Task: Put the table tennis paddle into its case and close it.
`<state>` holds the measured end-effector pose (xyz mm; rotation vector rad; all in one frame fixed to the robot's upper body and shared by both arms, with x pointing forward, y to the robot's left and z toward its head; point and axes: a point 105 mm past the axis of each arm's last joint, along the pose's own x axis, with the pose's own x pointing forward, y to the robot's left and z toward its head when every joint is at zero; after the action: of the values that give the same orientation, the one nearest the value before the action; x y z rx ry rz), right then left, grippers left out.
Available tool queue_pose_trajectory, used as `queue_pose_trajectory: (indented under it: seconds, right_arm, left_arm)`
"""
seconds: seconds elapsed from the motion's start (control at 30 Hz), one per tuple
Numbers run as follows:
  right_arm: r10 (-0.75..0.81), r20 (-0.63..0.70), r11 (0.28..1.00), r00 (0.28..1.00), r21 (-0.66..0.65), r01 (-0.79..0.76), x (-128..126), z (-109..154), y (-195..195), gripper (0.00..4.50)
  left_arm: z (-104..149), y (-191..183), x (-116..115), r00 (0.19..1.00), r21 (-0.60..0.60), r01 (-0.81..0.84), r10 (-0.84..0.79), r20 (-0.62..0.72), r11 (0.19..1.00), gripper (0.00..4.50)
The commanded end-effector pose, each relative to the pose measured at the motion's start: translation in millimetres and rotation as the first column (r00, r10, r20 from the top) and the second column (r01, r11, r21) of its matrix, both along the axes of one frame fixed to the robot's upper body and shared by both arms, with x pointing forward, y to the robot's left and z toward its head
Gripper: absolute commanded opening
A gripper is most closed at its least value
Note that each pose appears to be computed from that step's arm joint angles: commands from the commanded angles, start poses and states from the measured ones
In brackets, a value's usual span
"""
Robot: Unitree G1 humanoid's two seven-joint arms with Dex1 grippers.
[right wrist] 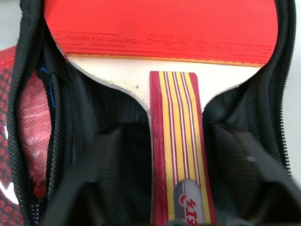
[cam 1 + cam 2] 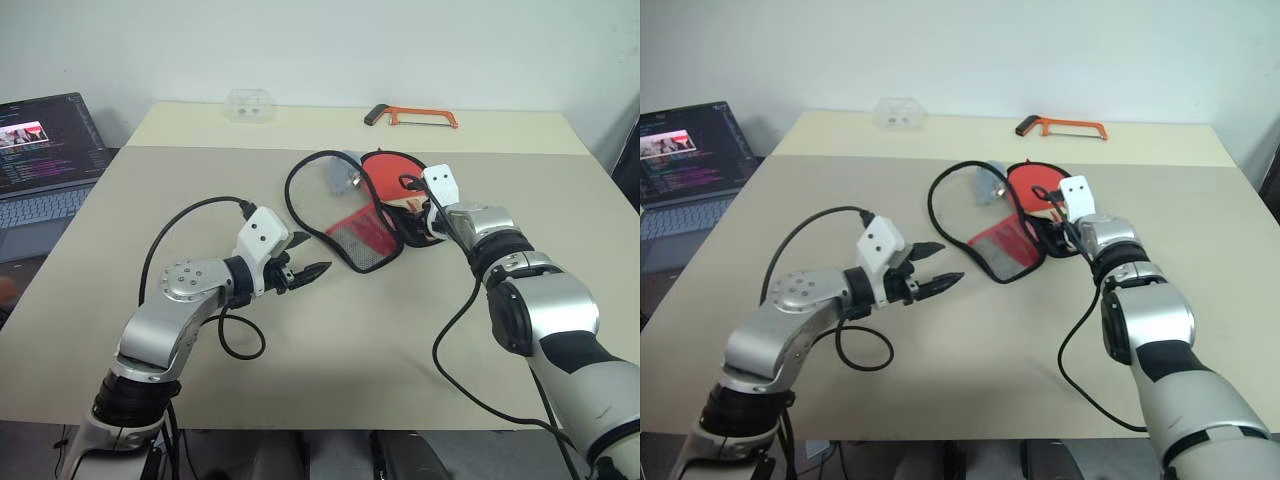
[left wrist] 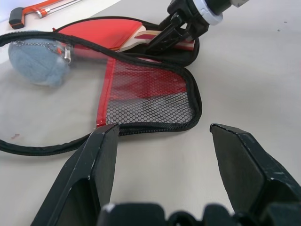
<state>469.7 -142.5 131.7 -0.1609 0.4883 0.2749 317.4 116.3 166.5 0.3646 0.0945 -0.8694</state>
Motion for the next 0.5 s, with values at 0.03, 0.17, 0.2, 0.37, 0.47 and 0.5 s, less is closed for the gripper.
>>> queue_pose_trajectory:
  seconds: [0.03,0.17,0.2,0.37,0.47,0.5]
  right_arm:
    - [-0.008,0.061,0.999,0.998,0.041,0.006,6,27,-4,4.47]
    - [0.004,0.095,0.996,0.995,0.085,-0.012,8,55,-9,4.47]
    - [0.006,0.102,0.995,0.995,0.096,-0.016,8,63,-11,4.47]
    - [-0.046,0.137,0.990,0.989,0.140,0.027,6,94,-39,4.47]
    - [-0.080,0.130,0.991,0.988,0.119,0.064,4,89,-52,4.47]
    - [-0.096,0.124,0.991,0.988,0.107,0.083,4,84,-57,4.47]
  left_arm:
    - [14,-3,-4,0.998,-0.005,0.017,-0.016,0.056,1.000,3.36]
    - [14,-3,-4,0.998,-0.006,0.016,-0.015,0.057,1.000,3.36]
    - [14,-2,-4,0.998,-0.006,0.015,-0.014,0.057,1.000,3.36]
    - [11,-2,-4,0.999,-0.005,0.015,-0.015,0.051,1.000,3.36]
    - [11,-4,-3,0.999,-0.008,0.021,-0.021,0.050,1.000,3.36]
    - [11,-5,-3,0.998,-0.008,0.024,-0.024,0.051,1.000,3.36]
